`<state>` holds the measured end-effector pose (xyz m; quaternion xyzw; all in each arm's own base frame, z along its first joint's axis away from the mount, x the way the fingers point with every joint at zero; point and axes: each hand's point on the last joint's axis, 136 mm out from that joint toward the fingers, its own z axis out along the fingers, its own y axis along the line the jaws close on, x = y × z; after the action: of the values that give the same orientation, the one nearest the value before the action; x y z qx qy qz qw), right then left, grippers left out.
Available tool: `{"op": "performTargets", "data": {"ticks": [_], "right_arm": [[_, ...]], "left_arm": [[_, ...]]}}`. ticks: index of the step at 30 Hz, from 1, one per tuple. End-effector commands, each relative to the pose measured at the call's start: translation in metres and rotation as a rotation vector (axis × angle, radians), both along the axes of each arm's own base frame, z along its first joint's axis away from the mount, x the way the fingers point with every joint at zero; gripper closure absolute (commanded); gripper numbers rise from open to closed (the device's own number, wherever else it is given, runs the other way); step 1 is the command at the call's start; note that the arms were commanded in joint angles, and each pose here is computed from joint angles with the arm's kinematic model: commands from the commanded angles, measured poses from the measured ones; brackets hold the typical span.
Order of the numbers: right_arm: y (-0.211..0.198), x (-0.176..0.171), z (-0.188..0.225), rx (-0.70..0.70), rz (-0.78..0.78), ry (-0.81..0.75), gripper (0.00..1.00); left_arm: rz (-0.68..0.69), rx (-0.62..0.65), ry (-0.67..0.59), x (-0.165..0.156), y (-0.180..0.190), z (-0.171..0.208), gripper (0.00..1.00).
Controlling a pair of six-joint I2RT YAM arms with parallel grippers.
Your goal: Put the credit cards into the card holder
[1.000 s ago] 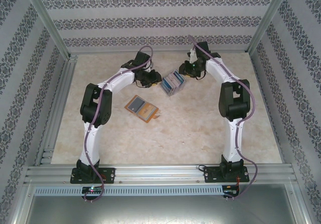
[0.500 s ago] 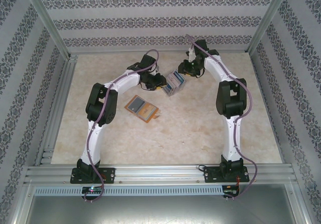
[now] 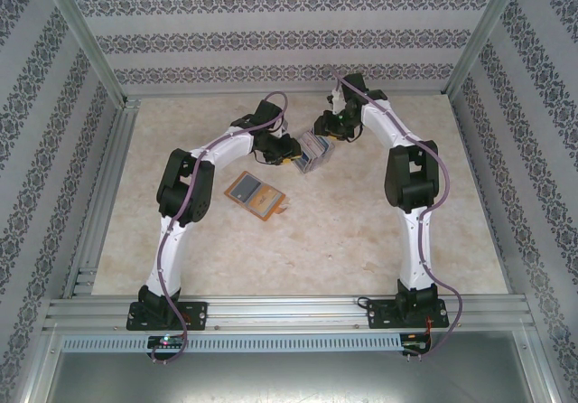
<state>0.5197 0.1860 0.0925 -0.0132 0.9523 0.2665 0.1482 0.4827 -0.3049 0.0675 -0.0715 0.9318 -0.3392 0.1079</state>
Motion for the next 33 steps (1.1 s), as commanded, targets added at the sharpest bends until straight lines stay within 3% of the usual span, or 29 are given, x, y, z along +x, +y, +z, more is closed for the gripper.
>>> {"op": "performTargets", "data": {"ticks": [1, 9, 33], "right_arm": [[0.009, -0.004, 0.015, 0.008, 0.037, -0.02, 0.59], [0.018, -0.005, 0.006, 0.012, 0.063, 0.009, 0.59], [0.009, -0.006, 0.03, -0.021, 0.052, -0.042, 0.62]], "left_arm": [[-0.006, -0.02, 0.015, 0.001, -0.01, 0.0, 0.68], [-0.014, -0.03, 0.025, 0.001, -0.013, -0.002, 0.68], [-0.013, -0.022, 0.031, -0.002, -0.011, -0.004, 0.68]]}}
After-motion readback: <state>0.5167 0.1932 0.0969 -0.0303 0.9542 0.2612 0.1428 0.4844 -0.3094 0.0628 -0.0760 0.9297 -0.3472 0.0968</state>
